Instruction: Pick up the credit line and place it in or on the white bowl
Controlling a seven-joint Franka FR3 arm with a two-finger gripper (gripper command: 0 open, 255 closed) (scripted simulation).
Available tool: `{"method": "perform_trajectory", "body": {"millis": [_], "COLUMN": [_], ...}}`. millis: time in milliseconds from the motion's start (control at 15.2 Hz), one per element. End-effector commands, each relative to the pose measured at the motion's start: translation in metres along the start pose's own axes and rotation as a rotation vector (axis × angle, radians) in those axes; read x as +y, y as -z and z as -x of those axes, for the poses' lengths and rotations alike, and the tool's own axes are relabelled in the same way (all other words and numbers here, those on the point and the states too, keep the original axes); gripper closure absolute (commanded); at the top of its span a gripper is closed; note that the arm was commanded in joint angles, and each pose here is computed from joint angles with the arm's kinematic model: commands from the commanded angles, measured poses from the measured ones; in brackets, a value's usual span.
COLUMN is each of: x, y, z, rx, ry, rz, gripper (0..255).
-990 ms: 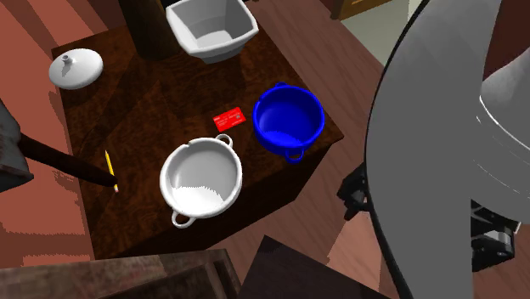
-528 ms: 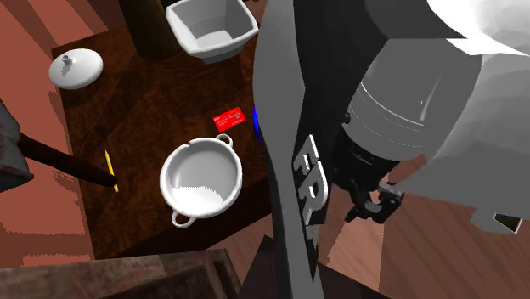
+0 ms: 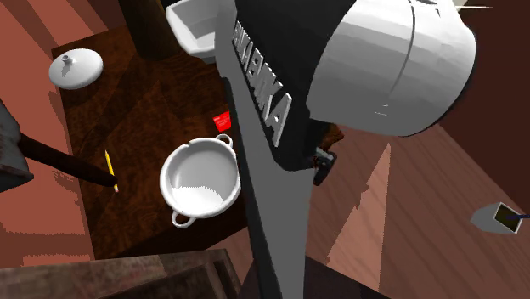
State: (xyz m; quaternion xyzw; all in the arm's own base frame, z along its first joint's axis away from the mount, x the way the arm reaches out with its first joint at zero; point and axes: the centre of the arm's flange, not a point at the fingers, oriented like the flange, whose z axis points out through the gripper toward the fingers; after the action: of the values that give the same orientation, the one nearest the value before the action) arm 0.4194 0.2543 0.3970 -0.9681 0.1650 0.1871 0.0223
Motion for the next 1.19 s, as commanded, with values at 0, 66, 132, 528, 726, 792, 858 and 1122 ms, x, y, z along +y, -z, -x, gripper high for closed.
{"method": "perform_trajectory", "body": {"millis": [0,66,132,528,726,792,858,1122], "x": [-0.022,-0.033,-0.044,-0.108,-0.139,-0.150,-0.160,-0.201], "y": [-0.010,-0.014,-0.019,-0.047,-0.061,-0.065,-0.070,-0.088], "z": [-0.008,-0.012,-0.017,-0.046,-0.062,-0.067,-0.073,-0.096], "rx": [-0.021,-0.031,-0.041,-0.101,-0.132,-0.142,-0.152,-0.192], "ry": [-0.026,-0.037,-0.049,-0.121,-0.156,-0.168,-0.180,-0.228], "rz": [-0.016,-0.024,-0.031,-0.076,-0.099,-0.107,-0.114,-0.144], "gripper": [0,0,0,0,0,0,0,0]}}
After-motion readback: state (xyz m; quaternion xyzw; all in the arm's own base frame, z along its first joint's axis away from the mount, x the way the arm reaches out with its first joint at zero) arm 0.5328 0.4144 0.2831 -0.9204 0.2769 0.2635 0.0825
